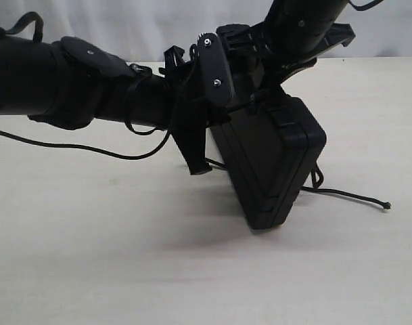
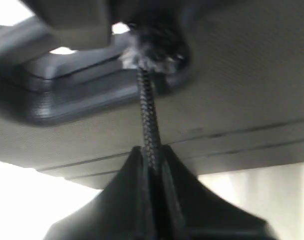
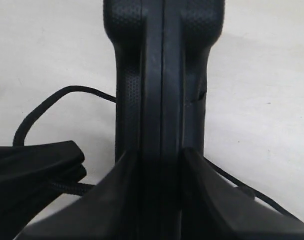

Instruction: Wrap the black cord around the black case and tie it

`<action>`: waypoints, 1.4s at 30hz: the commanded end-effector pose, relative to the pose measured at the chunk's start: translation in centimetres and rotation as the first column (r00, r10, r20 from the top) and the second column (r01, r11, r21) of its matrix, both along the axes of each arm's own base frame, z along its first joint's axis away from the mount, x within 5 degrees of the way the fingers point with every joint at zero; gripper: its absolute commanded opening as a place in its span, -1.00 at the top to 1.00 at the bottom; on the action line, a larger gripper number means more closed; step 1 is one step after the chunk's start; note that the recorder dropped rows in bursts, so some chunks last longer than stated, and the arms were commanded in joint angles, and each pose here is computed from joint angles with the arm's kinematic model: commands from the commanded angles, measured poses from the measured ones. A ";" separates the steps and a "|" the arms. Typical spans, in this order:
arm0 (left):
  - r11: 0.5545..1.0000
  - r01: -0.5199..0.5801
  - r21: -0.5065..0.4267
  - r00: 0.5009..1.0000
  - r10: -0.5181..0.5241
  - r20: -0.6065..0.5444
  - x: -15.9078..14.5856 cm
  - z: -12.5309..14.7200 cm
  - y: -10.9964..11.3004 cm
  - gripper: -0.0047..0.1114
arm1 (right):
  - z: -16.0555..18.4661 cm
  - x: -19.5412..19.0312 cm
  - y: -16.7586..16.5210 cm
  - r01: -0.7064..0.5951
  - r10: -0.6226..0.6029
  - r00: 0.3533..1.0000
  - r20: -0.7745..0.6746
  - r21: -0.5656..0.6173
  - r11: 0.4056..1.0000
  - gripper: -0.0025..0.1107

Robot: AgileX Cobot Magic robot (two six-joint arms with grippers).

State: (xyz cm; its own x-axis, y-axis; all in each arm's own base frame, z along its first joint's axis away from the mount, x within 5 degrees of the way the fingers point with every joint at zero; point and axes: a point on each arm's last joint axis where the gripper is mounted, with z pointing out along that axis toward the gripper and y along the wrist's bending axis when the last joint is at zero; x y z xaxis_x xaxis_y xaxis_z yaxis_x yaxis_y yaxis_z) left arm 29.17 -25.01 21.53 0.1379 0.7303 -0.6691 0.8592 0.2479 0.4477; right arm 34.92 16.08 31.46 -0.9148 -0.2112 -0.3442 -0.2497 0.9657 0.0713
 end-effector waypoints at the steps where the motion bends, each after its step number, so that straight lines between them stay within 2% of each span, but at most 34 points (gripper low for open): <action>1: 0.997 -0.025 -0.067 0.999 0.023 -0.031 0.3 0.6 -0.6 0.92 | -0.5 -0.5 0.2 -0.013 0.013 0.998 -0.056 0.004 1.000 0.88; 3: 0.991 -0.046 -0.125 0.998 0.041 -0.044 0.6 1.5 -1.0 0.92 | -0.5 -0.5 0.2 -0.013 0.013 0.998 -0.056 0.004 1.000 0.88; 5: 0.987 -0.019 -0.161 0.998 0.010 -0.055 0.7 2.1 -1.5 0.92 | -0.5 -0.5 0.2 -0.013 0.013 0.998 -0.056 0.004 1.000 0.88; 12: 0.989 -0.004 -0.149 0.996 -0.009 -0.091 0.8 0.8 -1.9 0.92 | -0.5 -0.5 0.2 -0.013 0.013 0.998 -0.056 0.004 1.000 0.88; 13: 0.986 -0.046 -0.158 0.994 0.029 -0.109 1.0 0.8 -1.8 0.92 | -0.5 -0.5 0.2 -0.013 0.013 0.998 -0.056 0.004 1.000 0.88; 14: 0.985 -0.070 -0.159 0.992 0.052 -0.111 1.1 0.9 -1.6 0.85 | -0.5 -0.5 0.2 -0.013 0.013 0.998 -0.056 0.004 1.000 0.88; 15: 0.985 -0.067 -0.158 0.993 0.050 -0.111 1.1 0.8 -1.7 0.61 | -0.5 -0.5 0.2 -0.013 0.013 0.998 -0.056 0.004 1.000 0.88; 16: 0.985 -0.057 -0.160 0.993 0.038 -0.116 1.0 0.8 -1.7 0.24 | -0.5 -0.5 0.2 -0.013 0.013 0.998 -0.056 0.004 1.000 0.88; 18: 0.983 -0.089 -0.162 0.992 0.073 -0.101 0.9 1.4 -1.3 -0.15 | -0.5 -0.5 0.2 -0.013 0.013 0.998 -0.056 0.004 1.000 0.88; 21: 0.966 -0.212 -0.148 0.977 0.215 0.004 -0.2 3.8 1.4 -0.15 | -0.5 -0.4 0.2 -0.013 0.013 0.999 -0.050 0.007 1.000 0.88; 22: 0.963 -0.219 -0.156 0.974 0.225 0.018 -0.5 4.4 1.8 -0.15 | -0.5 -0.5 0.3 -0.012 0.013 0.998 -0.055 0.017 1.000 0.88; 24: 0.943 -0.281 -0.181 0.952 0.297 0.073 -1.2 6.3 3.3 -0.15 | -0.9 -0.6 1.0 -0.002 0.009 0.997 -0.071 0.098 0.995 0.88; 25: 0.904 -0.380 -0.194 0.902 0.409 0.141 -1.4 7.7 5.0 -0.15 | -1.6 -0.6 1.2 0.006 0.003 0.997 -0.078 0.126 0.992 0.88; 30: 0.785 -0.573 -0.234 0.757 0.617 0.217 -2.3 9.9 8.5 -0.15 | -3.1 -1.1 2.2 0.007 0.016 0.994 -0.105 0.215 0.977 0.88; 33: 0.748 -0.621 -0.235 0.707 0.663 0.246 -2.7 10.2 9.6 -0.14 | -3.8 -1.9 4.3 -0.028 0.049 0.996 -0.074 0.258 0.966 0.88; 39: 0.751 -0.636 -0.179 0.714 0.660 0.233 -3.2 9.3 10.0 -0.14 | -6.1 -4.0 8.4 -0.091 0.111 0.992 -0.061 0.273 0.958 0.88; 42: 0.723 -0.670 -0.168 0.694 0.690 0.207 -3.2 9.1 10.3 -0.14 | -8.4 -4.1 10.2 -0.087 0.114 0.990 -0.079 0.286 0.954 0.88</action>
State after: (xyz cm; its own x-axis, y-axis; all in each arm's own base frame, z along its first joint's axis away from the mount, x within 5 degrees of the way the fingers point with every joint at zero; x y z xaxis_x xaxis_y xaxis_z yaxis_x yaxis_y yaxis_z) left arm 26.11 -15.04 30.66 -0.1914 0.6349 -0.7485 0.3245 0.7606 0.5623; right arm 30.48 25.87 24.13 -0.9225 -0.2231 -0.3149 -0.3350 0.8681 0.3663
